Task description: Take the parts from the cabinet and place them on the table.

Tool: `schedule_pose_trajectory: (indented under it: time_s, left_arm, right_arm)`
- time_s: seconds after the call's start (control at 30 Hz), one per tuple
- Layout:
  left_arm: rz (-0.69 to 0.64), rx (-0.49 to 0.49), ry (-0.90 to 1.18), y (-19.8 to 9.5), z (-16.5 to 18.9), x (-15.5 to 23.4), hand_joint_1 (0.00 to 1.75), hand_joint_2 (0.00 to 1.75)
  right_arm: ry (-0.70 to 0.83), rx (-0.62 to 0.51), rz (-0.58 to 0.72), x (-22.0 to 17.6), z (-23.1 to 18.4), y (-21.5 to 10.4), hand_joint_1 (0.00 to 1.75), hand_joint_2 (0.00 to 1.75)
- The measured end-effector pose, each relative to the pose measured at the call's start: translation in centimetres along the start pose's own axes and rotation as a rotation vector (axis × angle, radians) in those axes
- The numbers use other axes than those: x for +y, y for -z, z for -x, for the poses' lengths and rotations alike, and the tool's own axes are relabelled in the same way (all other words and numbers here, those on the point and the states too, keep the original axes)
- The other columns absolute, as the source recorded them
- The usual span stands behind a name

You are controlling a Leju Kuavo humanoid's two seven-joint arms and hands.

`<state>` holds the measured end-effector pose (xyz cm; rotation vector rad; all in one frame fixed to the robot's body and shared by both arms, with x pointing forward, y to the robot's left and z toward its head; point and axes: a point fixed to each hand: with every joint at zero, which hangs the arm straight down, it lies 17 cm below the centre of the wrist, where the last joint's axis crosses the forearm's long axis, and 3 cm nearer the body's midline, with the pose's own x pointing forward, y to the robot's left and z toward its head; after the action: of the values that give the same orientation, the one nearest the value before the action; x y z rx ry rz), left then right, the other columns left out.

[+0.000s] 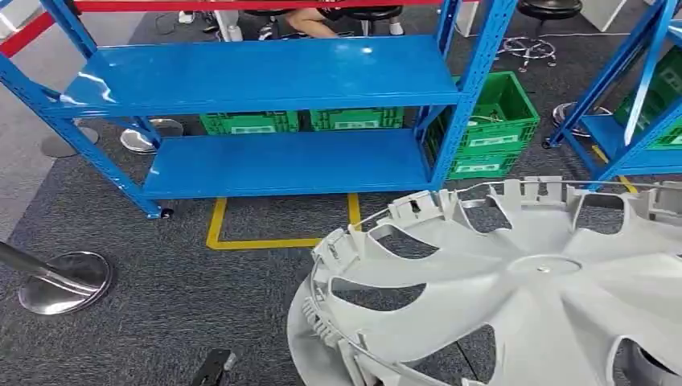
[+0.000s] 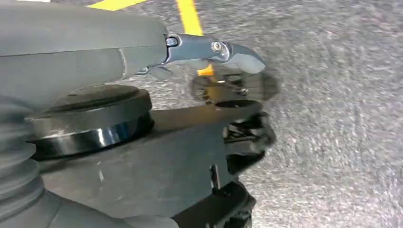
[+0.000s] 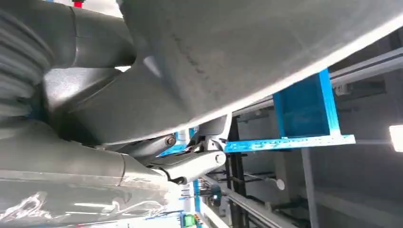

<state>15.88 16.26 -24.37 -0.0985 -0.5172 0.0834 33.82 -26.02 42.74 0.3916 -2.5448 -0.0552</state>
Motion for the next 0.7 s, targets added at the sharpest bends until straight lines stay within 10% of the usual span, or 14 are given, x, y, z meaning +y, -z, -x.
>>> schedule_pose_trajectory:
  time_s: [0.7]
  left_arm:
    - [-0.022,-0.001,-0.012,0.0,0.2,0.8,0.00,1.75]
  right_arm:
    - [-0.263,0.071,0.107,-5.2,1.6,-0.6,1.75,1.75]
